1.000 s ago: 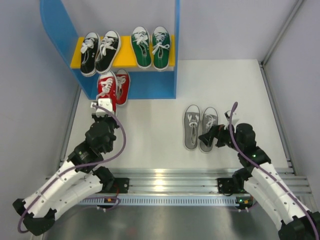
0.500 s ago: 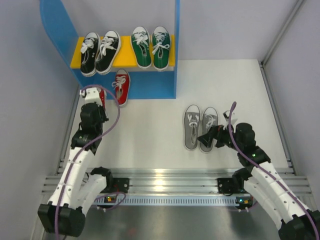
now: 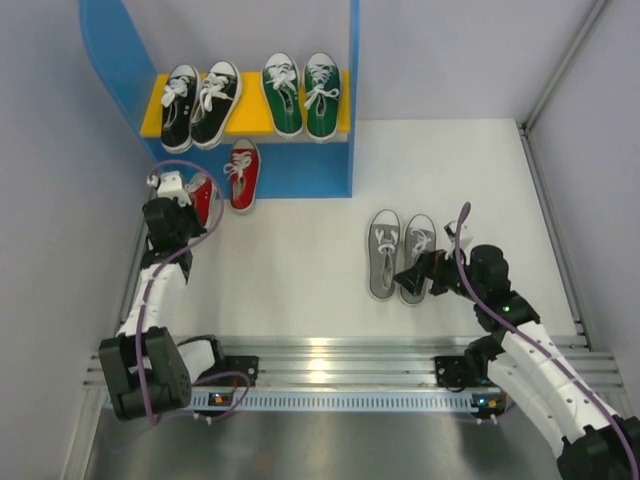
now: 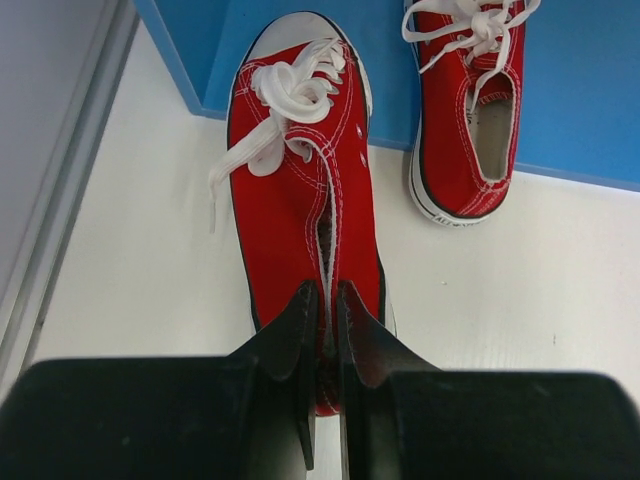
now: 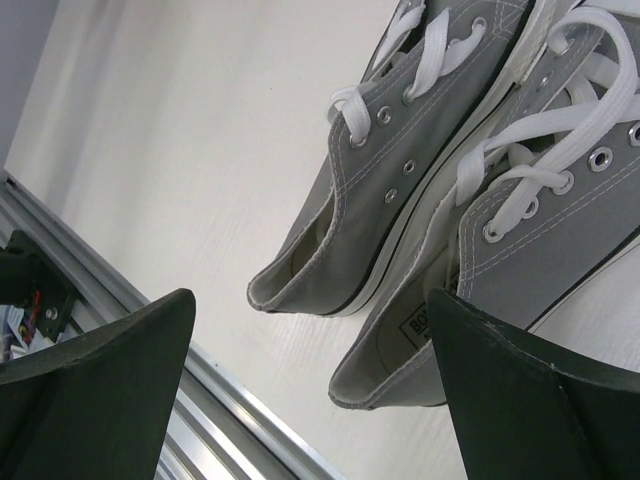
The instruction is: Place and organize the shoes onto the shoe shelf
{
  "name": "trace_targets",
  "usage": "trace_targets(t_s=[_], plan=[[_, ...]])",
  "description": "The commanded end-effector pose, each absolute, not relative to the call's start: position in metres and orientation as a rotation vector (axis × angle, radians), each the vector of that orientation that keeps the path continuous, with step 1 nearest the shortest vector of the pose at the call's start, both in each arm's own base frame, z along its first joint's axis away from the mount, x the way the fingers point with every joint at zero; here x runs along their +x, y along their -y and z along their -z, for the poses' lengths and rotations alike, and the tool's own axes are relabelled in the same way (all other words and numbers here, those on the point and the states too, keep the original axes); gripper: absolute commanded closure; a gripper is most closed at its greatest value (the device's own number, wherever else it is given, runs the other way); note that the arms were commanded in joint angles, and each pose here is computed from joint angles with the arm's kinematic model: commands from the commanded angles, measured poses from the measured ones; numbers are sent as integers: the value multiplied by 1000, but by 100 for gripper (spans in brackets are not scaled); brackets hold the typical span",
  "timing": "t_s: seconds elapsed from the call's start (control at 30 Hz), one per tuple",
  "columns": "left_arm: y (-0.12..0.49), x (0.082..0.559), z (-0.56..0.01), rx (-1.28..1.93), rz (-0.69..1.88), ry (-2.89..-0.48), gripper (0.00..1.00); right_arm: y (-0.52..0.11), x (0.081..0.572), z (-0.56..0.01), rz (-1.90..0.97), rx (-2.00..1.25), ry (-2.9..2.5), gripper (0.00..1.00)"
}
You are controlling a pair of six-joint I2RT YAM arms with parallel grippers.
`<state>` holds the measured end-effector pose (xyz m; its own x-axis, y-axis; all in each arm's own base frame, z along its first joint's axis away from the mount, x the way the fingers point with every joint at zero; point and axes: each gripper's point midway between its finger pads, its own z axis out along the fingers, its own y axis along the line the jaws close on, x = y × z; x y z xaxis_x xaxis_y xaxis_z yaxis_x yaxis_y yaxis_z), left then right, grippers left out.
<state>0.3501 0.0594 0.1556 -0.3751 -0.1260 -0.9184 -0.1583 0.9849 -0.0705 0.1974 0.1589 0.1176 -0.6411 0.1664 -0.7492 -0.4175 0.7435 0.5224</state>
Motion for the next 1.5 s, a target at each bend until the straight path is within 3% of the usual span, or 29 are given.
trace_targets(t_s=[0.0,1.0,1.4,1.47], plan=[[-57,391,-220,-72,4,-1694,100,-167,205,-140,-903,-237,-2017,1],[-69,505,-169,71,59,-1696,100,-163,213,-116,-852,-196,-2120,0],[-69,487,-142,58,79,-1756,100,-164,213,-113,-854,-197,-2131,1],[-67,477,-139,52,85,-1766,95,-165,213,-115,-860,-202,-2123,1]])
